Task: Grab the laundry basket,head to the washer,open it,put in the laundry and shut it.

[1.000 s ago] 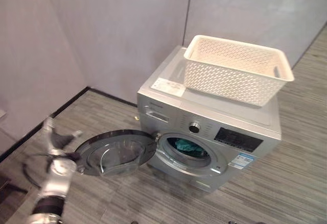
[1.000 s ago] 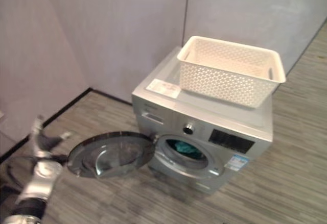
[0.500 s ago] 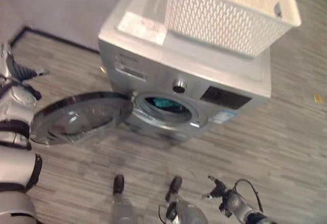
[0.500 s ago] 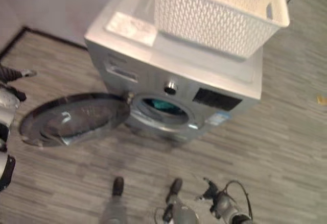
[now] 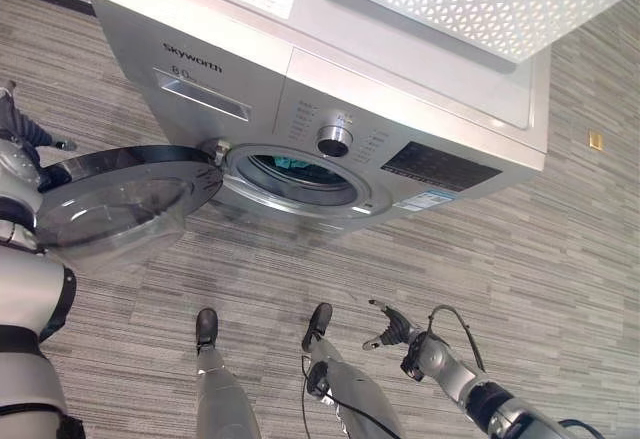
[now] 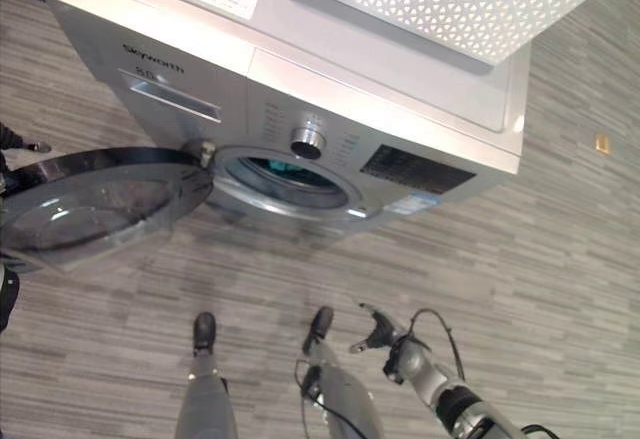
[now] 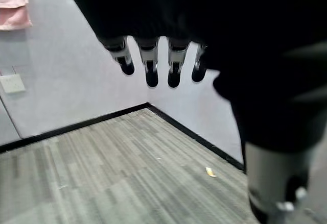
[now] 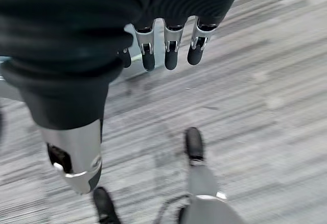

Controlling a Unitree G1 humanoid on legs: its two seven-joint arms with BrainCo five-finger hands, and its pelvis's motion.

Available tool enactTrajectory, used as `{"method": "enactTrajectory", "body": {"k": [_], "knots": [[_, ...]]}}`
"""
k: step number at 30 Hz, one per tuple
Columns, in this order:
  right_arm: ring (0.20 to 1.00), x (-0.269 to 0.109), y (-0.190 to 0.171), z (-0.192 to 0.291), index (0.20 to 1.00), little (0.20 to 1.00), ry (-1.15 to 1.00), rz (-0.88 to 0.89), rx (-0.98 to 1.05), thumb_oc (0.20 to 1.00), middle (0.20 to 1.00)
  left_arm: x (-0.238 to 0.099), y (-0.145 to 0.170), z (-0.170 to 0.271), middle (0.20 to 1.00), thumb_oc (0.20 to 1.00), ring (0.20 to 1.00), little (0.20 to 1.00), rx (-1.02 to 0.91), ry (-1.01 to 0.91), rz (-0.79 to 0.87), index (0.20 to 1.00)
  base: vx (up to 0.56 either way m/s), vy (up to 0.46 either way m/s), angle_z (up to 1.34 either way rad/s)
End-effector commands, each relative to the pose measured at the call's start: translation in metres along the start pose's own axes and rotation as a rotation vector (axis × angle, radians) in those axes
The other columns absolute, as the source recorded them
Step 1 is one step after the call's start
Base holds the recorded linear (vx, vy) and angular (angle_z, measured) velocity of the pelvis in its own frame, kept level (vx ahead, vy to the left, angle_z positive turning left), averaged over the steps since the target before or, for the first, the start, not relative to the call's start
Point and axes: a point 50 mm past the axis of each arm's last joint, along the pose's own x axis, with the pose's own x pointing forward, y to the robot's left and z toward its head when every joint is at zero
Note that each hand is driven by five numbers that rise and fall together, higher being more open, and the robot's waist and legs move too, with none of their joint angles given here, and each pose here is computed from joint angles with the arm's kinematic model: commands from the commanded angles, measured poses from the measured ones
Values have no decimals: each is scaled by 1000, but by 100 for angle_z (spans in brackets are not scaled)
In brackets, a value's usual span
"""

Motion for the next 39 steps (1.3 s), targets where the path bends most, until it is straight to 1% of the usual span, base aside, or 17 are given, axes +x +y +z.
{"method": "enactTrajectory", "body": {"k": [1,3,7,8,11,12,14,15,18,19,23,26,28,29,32,36,39], "knots": [[1000,-6,-4,-10,1000,1000,20,5,5,1000,1000,-12,-48,-45,1000,1000,1000,1000,207,129,-183,1000,13,-9,-11],[1000,-15,-5,-23,1000,1000,55,18,-3,1000,1000,-24,-90,-53,1000,1000,1000,1000,200,132,-335,1000,37,-15,-9],[1000,-25,-4,-40,1000,1000,114,39,-24,1000,1000,-41,-131,-58,1000,1000,1000,1000,164,139,-460,1000,47,-12,-5],[1000,-30,-9,-44,1000,1000,119,35,-32,1000,1000,-54,-156,-61,1000,1000,1000,1000,159,136,-518,1000,38,-8,-21],[1000,-32,-13,-46,1000,1000,119,31,-38,1000,1000,-62,-168,-65,1000,1000,1000,1000,150,145,-551,1000,33,-8,-24],[1000,-37,-23,-51,1000,1000,131,9,-38,1000,1000,-88,-205,-73,1000,1000,1000,1000,135,155,-647,1000,27,-4,-23],[1000,-38,-23,-51,1000,1000,132,9,-39,1000,1000,-88,-205,-73,1000,1000,1000,1000,135,155,-649,1000,43,-8,-30],[1000,-43,-34,-58,1000,1000,153,-11,-49,1000,1000,-125,-248,-75,1000,1000,1000,1000,68,163,-777,1000,49,-11,-33],[1000,-46,-37,-61,1000,1000,161,-17,-55,1000,1000,-137,-260,-75,1000,1000,1000,1000,28,168,-815,1000,31,-22,-32],[1000,-50,-42,-67,1000,1000,177,-33,-50,1000,1000,-152,-275,-68,1000,1000,1000,1000,-43,159,-841,1000,22,-49,-36],[1000,-56,-54,-73,1000,1000,189,-53,-81,1000,1000,-150,-277,-36,1000,1000,1000,1000,-145,57,-764,1000,-28,-92,-15],[1000,-62,-68,-75,1000,1000,195,-63,-115,1000,1000,-139,-260,-21,1000,1000,1000,1000,-263,-48,-689,1000,-58,-141,-49],[1000,-64,-72,-78,1000,1000,202,-65,-120,1000,1000,-139,-259,-18,1000,1000,1000,1000,-308,-62,-690,1000,-40,-148,-49],[1000,-72,-78,-84,1000,1000,224,-74,-130,1000,1000,-140,-258,-8,1000,1000,1000,1000,-395,-68,-679,1000,-52,-192,-27],[1000,-80,-87,-95,1000,1000,266,-109,-148,1000,1000,-139,-262,8,1000,1000,1000,1000,-409,-74,-675,1000,-95,-136,-8],[1000,-92,-95,-118,1000,1000,377,-179,-143,1000,1000,-140,-263,60,1000,1000,1000,1000,-430,-174,-679,1000,-80,-43,-7],[1000,-93,-87,-126,1000,1000,412,-198,-114,1000,1000,-138,-246,108,1000,1000,1000,1000,-492,-309,-618,1000,-61,-68,18]]}}
